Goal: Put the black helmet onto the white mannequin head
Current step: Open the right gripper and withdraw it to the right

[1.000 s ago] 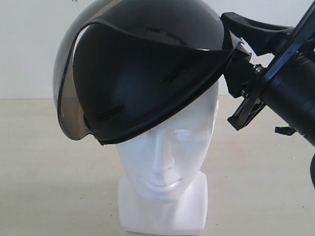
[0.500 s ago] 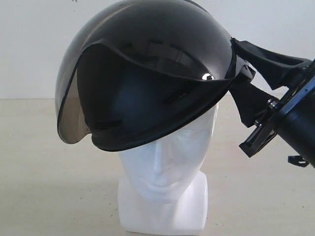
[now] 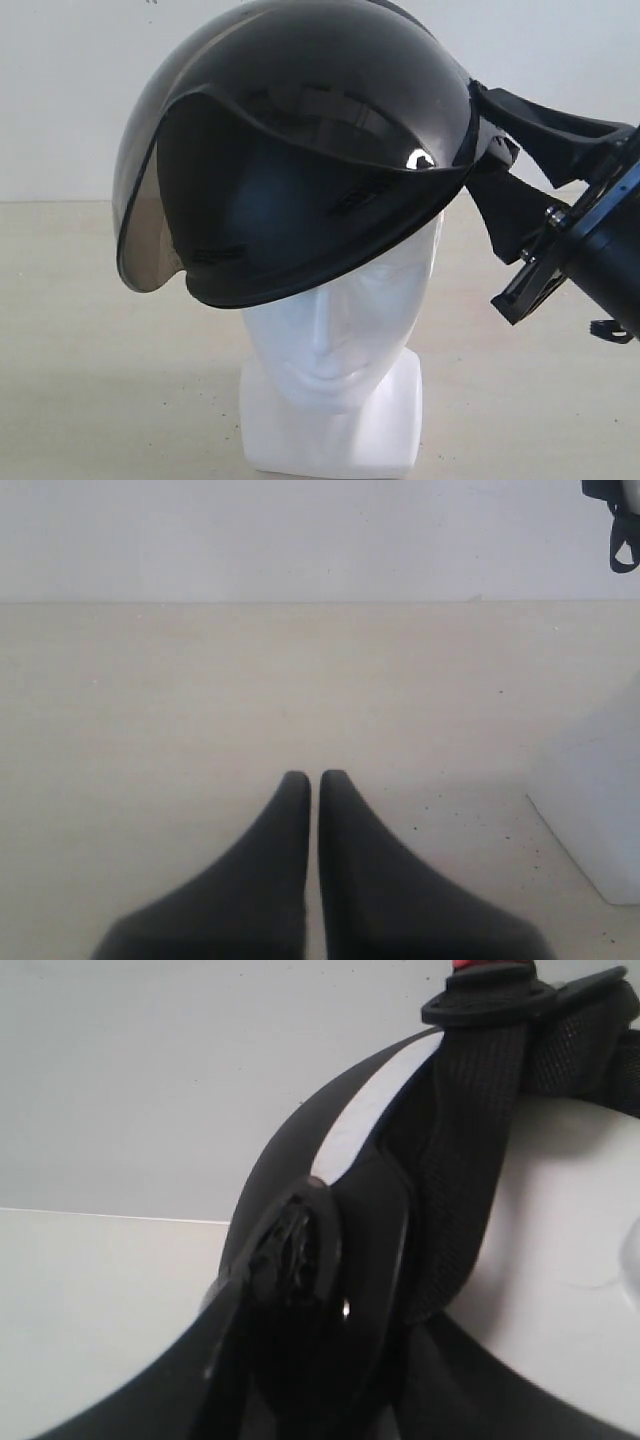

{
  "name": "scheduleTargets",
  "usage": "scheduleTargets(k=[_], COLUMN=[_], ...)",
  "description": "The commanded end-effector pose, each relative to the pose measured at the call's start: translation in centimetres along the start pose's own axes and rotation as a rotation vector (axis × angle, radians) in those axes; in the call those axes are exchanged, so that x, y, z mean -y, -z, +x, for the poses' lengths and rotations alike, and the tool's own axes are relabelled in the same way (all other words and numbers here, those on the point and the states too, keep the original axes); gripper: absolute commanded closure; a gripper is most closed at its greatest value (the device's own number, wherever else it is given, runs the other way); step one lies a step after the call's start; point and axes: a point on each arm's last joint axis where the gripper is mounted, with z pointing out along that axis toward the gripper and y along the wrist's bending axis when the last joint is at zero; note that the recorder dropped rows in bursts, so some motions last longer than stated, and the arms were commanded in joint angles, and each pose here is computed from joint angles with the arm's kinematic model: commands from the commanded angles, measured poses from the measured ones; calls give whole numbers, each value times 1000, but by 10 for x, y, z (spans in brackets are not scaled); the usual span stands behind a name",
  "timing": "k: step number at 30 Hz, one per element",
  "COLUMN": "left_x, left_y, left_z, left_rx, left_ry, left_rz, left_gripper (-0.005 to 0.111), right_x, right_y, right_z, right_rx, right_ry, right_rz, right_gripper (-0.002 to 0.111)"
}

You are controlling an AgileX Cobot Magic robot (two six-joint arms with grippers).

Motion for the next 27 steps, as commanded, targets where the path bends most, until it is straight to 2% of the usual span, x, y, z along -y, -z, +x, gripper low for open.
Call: scheduleTargets(k=[1,11,27], left_x=[0,0,0], left_y=[0,0,0], left_z=[1,1,1], left_rx=[-2,-2,-2], left_ry=[-3,-3,-3], left_rz=[4,4,4], left_gripper=[102,102,102], right_x=[22,36,40], right_y=[6,20,22], right_z=[-7,-7,-8], right_rx=[54,63,63], right_ry=[49,43,50], right_rz=[201,294,340], right_gripper=[108,108,108])
